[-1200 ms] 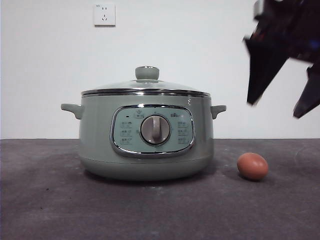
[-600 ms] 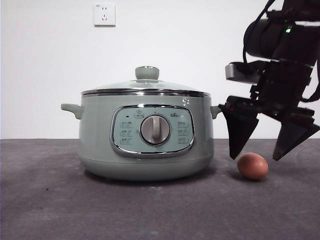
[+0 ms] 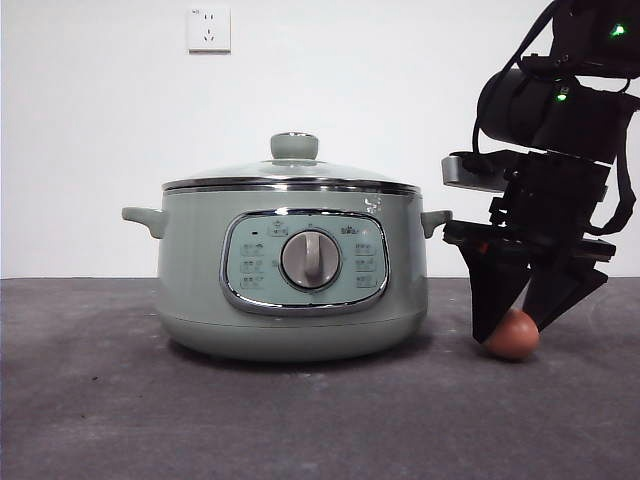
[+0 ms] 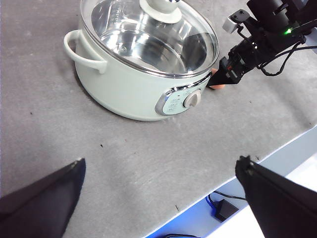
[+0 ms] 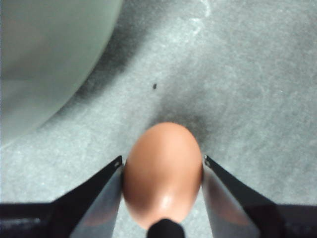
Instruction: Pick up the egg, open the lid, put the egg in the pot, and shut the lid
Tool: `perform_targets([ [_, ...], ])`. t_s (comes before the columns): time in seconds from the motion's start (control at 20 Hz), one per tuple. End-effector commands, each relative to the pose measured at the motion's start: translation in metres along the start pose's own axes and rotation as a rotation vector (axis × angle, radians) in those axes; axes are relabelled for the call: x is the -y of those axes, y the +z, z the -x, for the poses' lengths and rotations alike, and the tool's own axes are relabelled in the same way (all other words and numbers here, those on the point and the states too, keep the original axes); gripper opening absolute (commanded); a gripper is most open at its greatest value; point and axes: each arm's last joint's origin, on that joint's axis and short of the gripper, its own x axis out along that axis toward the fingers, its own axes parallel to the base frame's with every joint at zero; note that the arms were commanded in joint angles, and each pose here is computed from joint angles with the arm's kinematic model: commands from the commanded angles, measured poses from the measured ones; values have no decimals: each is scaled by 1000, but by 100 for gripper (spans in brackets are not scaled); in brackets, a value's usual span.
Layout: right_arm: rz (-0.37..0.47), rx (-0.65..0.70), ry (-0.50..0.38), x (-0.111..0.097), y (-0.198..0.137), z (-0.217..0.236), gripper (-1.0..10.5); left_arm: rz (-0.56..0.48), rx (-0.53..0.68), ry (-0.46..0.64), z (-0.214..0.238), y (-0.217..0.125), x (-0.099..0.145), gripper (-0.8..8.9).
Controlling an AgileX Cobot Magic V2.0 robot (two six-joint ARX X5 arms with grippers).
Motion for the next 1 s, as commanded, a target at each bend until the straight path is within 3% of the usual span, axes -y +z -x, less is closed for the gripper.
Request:
perform_targets([
  [0.05, -8, -27, 3, 0, -3, -3, -16, -6, 8, -3, 1, 1, 1, 630],
  [0.3, -30, 11, -2, -4, -6, 36, -16, -13, 46, 26, -5, 12, -5, 630],
  [0.65, -9, 284, -18, -20, -36, 156, -16, -56, 33, -43, -52, 63, -22, 629],
  [1.0, 5, 435, -25, -29, -77, 215, -16, -215, 23, -27, -137, 129, 3, 629],
])
